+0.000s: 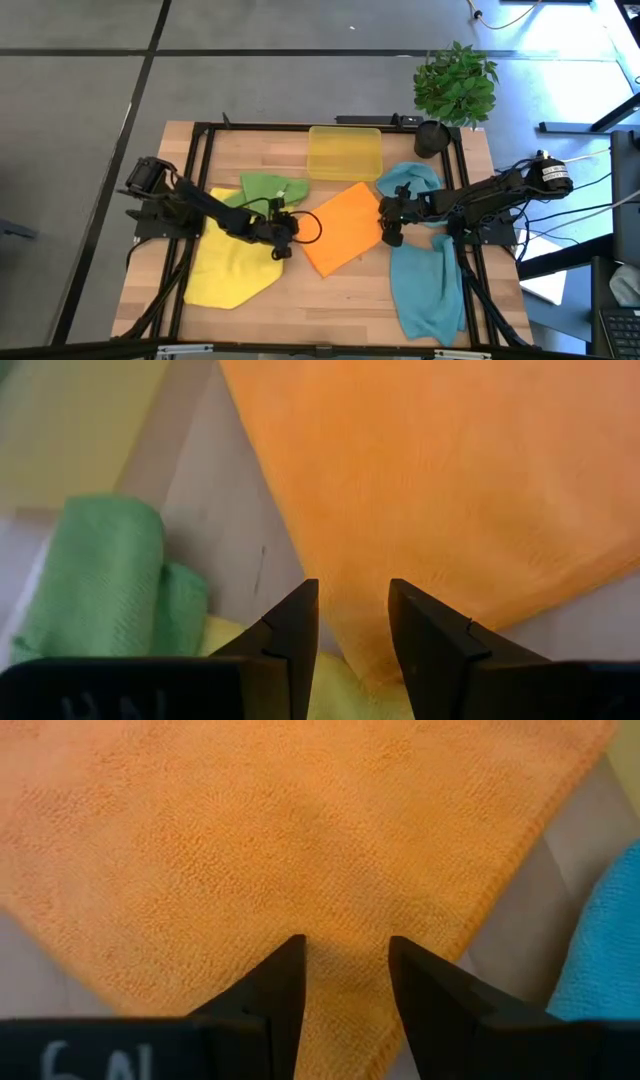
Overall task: Fold microfiber towels
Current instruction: Fold the orange microfiber cloth
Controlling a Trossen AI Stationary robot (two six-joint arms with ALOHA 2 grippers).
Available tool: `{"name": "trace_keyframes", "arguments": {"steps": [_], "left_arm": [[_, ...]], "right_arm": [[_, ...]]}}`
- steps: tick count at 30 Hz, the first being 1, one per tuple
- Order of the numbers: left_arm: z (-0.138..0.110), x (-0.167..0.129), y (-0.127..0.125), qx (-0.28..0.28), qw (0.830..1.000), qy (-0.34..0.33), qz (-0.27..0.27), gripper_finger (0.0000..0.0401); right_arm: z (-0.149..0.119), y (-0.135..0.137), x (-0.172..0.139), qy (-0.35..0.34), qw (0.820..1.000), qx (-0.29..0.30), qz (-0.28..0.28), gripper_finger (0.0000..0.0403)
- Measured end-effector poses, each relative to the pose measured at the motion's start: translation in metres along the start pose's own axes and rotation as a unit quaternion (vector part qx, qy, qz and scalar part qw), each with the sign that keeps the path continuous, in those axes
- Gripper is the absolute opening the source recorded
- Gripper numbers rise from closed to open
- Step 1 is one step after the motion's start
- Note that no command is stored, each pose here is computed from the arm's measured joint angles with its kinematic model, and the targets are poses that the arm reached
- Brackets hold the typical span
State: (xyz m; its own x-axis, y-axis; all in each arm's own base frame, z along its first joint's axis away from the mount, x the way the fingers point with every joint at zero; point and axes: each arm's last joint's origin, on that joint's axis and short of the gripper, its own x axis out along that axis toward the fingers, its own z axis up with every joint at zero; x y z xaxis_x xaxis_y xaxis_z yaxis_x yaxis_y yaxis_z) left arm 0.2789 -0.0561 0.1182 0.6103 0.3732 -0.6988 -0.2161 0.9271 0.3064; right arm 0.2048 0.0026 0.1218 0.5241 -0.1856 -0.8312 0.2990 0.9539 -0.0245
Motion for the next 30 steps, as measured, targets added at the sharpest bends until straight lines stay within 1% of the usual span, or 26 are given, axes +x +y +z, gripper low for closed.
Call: {"name": "trace_keyframes", "arguments": {"steps": [4,7,13,17,22,25,27,30], "left_arm": [[-0.003,0.004,0.001,-0.013,1.000,0.011,0.003,0.0114],[-0.004,0.006,-0.001,-0.028,0.999,0.019,-0.014,0.0114],[-0.002,0.001,-0.012,-0.058,0.995,0.014,-0.084,0.0114],[-0.002,-0.007,-0.027,-0.050,0.991,-0.003,-0.126,0.0114],[-0.001,-0.016,-0.041,-0.052,0.987,-0.027,-0.151,0.0114],[0.000,-0.020,-0.047,-0.042,0.984,-0.035,-0.171,0.0114],[0.002,-0.022,-0.050,-0.023,0.983,-0.045,-0.175,0.0114],[0.011,-0.026,-0.053,0.007,0.984,-0.070,-0.161,0.0114]], "right_arm": [[0.000,0.000,0.000,0.000,1.000,0.000,0.000,0.0147],[0.000,0.000,0.000,0.000,1.000,-0.001,0.000,0.0147],[0.001,-0.001,0.000,-0.010,1.000,-0.012,-0.015,0.0147],[0.004,0.000,0.000,-0.027,0.999,-0.028,-0.024,0.0147],[0.011,0.001,-0.001,-0.062,0.996,-0.057,-0.018,0.0147],[0.016,0.002,-0.002,-0.085,0.994,-0.074,-0.016,0.0147],[0.019,0.003,-0.002,-0.097,0.992,-0.082,-0.015,0.0147],[0.025,0.005,-0.004,-0.105,0.991,-0.078,-0.008,0.0147]]}}
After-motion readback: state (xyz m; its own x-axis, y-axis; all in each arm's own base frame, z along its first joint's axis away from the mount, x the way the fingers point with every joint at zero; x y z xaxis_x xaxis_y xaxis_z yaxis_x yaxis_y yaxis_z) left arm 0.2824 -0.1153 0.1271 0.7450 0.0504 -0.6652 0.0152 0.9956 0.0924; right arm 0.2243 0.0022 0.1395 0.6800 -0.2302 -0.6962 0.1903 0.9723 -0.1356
